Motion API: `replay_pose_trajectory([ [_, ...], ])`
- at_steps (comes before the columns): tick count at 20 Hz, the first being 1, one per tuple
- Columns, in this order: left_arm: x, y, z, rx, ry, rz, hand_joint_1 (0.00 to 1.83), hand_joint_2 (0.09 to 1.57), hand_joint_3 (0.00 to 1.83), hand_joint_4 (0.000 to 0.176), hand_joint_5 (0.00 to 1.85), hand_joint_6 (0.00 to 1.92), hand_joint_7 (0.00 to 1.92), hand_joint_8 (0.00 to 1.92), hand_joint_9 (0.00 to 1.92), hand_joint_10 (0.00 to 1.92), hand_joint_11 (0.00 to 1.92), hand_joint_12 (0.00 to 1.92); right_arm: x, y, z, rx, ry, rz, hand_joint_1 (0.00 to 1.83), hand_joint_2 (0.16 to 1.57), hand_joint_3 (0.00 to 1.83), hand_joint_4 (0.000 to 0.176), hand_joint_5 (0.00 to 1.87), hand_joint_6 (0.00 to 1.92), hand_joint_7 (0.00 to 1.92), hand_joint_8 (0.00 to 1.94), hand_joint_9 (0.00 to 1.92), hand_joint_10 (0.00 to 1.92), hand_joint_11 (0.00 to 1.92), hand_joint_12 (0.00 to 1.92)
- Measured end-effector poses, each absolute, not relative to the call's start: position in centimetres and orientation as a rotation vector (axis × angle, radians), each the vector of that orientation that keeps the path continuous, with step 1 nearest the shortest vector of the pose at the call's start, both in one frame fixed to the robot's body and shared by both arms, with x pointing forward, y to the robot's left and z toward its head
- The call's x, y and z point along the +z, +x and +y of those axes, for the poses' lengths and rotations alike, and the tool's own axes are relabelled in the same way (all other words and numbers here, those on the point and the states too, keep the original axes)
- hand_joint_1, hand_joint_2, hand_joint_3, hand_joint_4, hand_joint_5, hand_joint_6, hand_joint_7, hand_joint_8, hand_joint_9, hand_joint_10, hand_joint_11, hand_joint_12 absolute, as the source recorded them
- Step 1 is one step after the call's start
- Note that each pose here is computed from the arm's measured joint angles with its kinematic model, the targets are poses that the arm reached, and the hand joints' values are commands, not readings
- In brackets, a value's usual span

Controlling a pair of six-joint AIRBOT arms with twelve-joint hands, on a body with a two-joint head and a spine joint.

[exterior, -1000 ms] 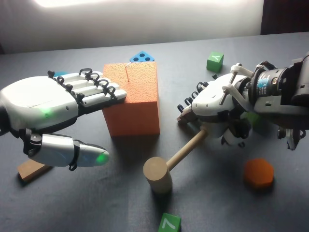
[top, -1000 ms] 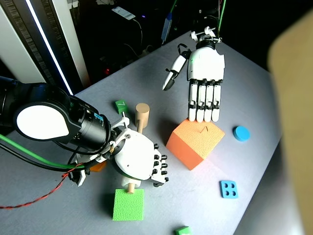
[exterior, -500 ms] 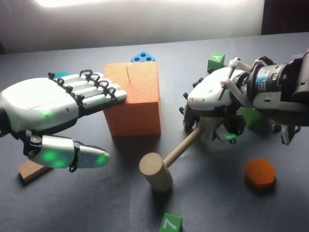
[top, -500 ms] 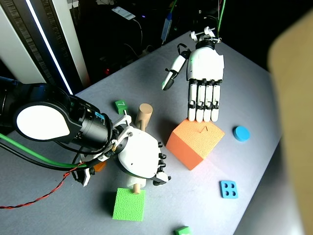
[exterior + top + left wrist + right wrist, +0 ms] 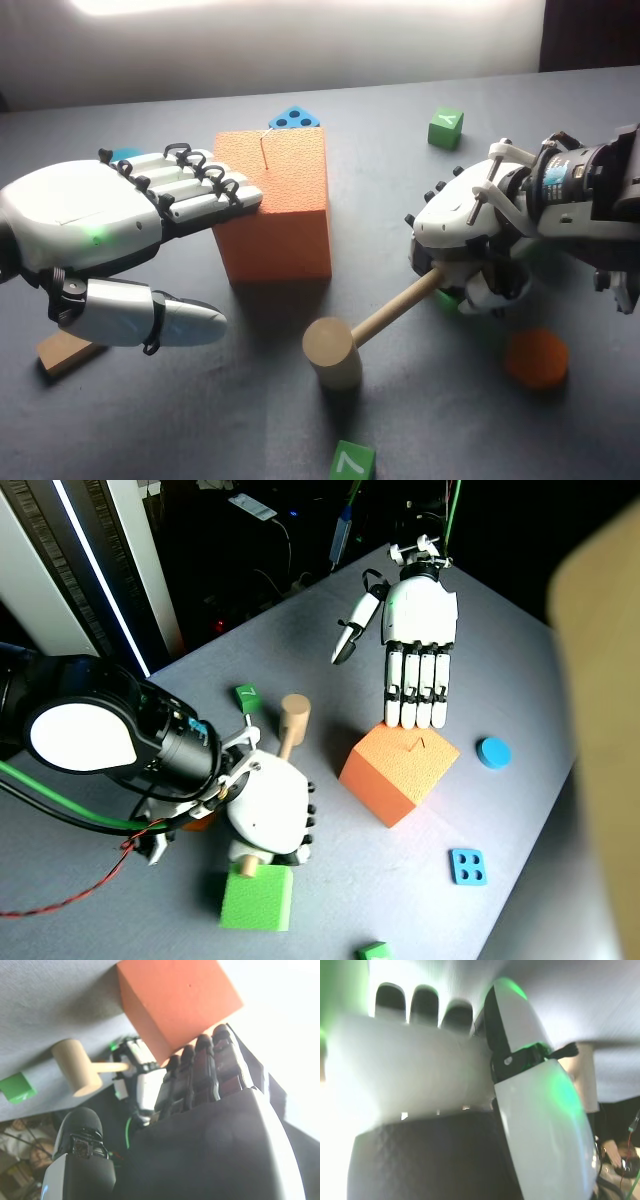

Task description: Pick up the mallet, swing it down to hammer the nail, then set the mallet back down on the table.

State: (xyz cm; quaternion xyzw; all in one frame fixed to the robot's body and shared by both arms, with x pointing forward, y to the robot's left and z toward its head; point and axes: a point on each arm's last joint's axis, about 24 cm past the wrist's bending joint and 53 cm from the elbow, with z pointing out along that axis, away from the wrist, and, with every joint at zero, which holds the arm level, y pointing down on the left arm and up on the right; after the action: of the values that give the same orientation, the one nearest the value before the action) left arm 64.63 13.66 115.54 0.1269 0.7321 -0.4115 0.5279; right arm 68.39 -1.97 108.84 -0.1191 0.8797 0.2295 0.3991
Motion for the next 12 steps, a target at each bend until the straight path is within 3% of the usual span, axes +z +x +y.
replay_pose_trajectory([
  [3,115.5,64.6,13.7,-0.984,0.303,1.749,0.00,1.18,0.00,0.000,0.04,0.00,0.03,0.00,0.01,0.00,0.00,0.00,108.9,67.6,-1.5,0.588,-0.332,2.225,0.68,1.39,0.02,0.000,0.83,1.92,0.98,1.94,1.02,1.92,1.08,1.92],
  [4,115.5,64.6,13.7,-0.983,0.303,1.749,0.00,1.18,0.00,0.000,0.05,0.01,0.04,0.01,0.02,0.00,0.01,0.01,108.9,67.6,-1.4,0.595,-0.331,2.224,0.58,1.42,0.01,0.000,1.02,1.92,1.16,1.94,1.22,1.92,1.32,1.92],
  [6,115.5,64.6,13.6,-0.984,0.304,1.749,0.00,1.18,0.00,0.000,0.06,0.01,0.06,0.01,0.04,0.01,0.02,0.01,109.2,67.6,-1.2,0.606,-0.329,2.217,0.55,1.44,0.01,0.000,1.07,1.92,1.32,1.94,1.42,1.92,1.56,1.92],
  [8,115.6,64.6,13.7,-0.984,0.304,1.749,0.00,1.19,0.01,0.000,0.08,0.01,0.08,0.02,0.06,0.02,0.03,0.02,109.5,67.6,-1.0,0.625,-0.321,2.210,0.62,1.47,0.01,0.000,1.15,1.92,1.43,1.94,1.55,1.92,1.73,1.92],
  [12,115.6,64.6,13.6,-0.987,0.302,1.745,0.00,1.18,0.00,0.000,0.07,0.01,0.06,0.01,0.05,0.01,0.03,0.02,110.1,67.2,-1.0,0.648,-0.318,2.198,0.74,1.48,0.00,0.000,1.21,1.92,1.47,1.94,1.59,1.92,1.75,1.92],
])
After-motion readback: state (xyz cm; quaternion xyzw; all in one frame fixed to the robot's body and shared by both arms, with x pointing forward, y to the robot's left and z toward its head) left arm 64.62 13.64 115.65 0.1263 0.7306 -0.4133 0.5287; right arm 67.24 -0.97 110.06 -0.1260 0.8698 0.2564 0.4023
